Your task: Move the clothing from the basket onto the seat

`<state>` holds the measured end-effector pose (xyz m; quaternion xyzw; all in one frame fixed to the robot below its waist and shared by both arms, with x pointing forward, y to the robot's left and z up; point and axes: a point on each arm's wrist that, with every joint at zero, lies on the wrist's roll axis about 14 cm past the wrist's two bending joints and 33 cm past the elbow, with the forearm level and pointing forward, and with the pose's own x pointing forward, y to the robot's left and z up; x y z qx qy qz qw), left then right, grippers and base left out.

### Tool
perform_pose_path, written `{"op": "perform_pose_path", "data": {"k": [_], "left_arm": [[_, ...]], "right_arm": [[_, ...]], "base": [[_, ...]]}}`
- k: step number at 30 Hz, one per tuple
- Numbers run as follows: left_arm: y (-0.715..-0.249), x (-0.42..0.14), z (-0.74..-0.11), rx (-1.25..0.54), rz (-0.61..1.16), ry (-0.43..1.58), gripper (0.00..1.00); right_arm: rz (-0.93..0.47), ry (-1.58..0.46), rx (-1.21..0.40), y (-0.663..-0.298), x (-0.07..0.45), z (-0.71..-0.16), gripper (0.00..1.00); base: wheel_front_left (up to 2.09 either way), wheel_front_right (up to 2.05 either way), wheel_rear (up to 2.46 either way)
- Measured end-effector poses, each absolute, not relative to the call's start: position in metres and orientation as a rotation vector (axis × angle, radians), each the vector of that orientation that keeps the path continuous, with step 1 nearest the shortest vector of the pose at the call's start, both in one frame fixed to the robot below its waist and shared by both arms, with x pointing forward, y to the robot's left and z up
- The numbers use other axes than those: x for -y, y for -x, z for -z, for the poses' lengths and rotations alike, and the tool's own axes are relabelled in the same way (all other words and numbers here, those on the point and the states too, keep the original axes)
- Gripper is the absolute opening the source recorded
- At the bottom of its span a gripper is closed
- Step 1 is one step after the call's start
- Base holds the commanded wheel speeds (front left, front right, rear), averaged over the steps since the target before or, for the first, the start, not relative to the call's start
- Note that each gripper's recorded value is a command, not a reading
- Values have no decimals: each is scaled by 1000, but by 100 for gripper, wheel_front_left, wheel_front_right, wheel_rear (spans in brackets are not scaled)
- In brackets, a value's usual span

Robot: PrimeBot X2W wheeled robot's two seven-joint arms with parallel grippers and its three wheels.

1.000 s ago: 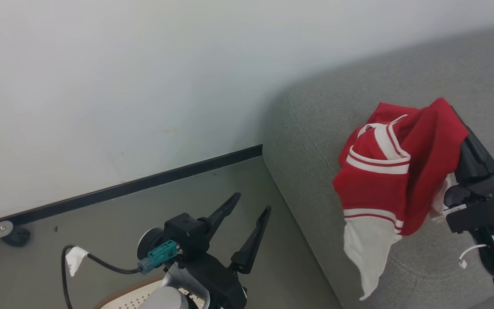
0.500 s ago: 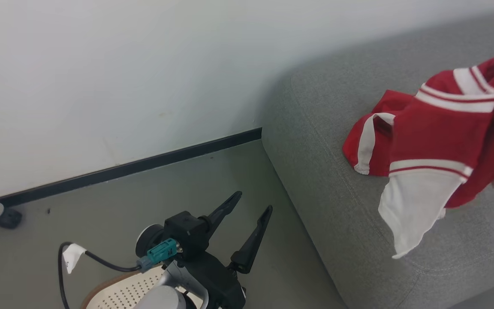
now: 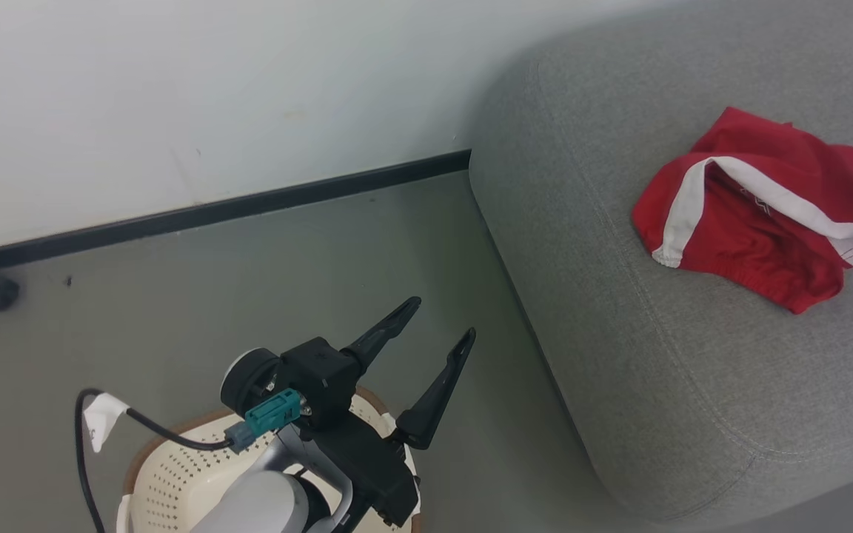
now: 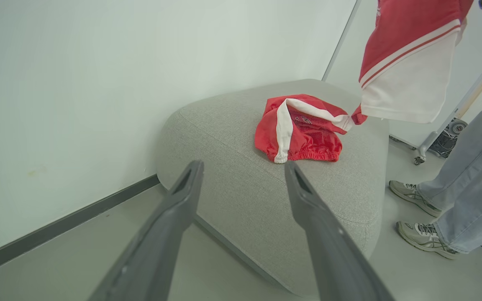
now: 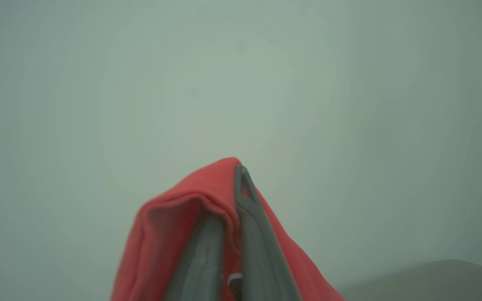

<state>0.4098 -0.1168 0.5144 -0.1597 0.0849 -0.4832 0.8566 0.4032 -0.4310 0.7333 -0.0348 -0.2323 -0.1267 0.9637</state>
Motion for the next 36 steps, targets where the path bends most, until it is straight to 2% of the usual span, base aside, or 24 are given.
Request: {"op": "perform_pose_path", "data": {"k": [5,14,20,26,31,36], "left_arm": [[-424,110,-497,-205,1003,319,100],[-445,91,-462,-271,952,310,100],[-455,86,-449,-291,933,328,100],[-465,77,-432,-320,906,326,100],[-469,70,-420,-343,885,322,100],[-472,70,-424,-331,876,321,100]], "right_arm": [[317,45,445,-423,452,-721,0],[505,47,398,-439,505,-703,0],[475,47,232,-475,493,-634,0],[443,35,44,-495,476,-556,0],[424,28,-91,-496,462,-503,0],[400,57,-219,-481,453,-468,0]], "base": [[0,0,0],[0,0,0],[0,0,0],[0,0,0],[0,0,0],[0,0,0]]}}
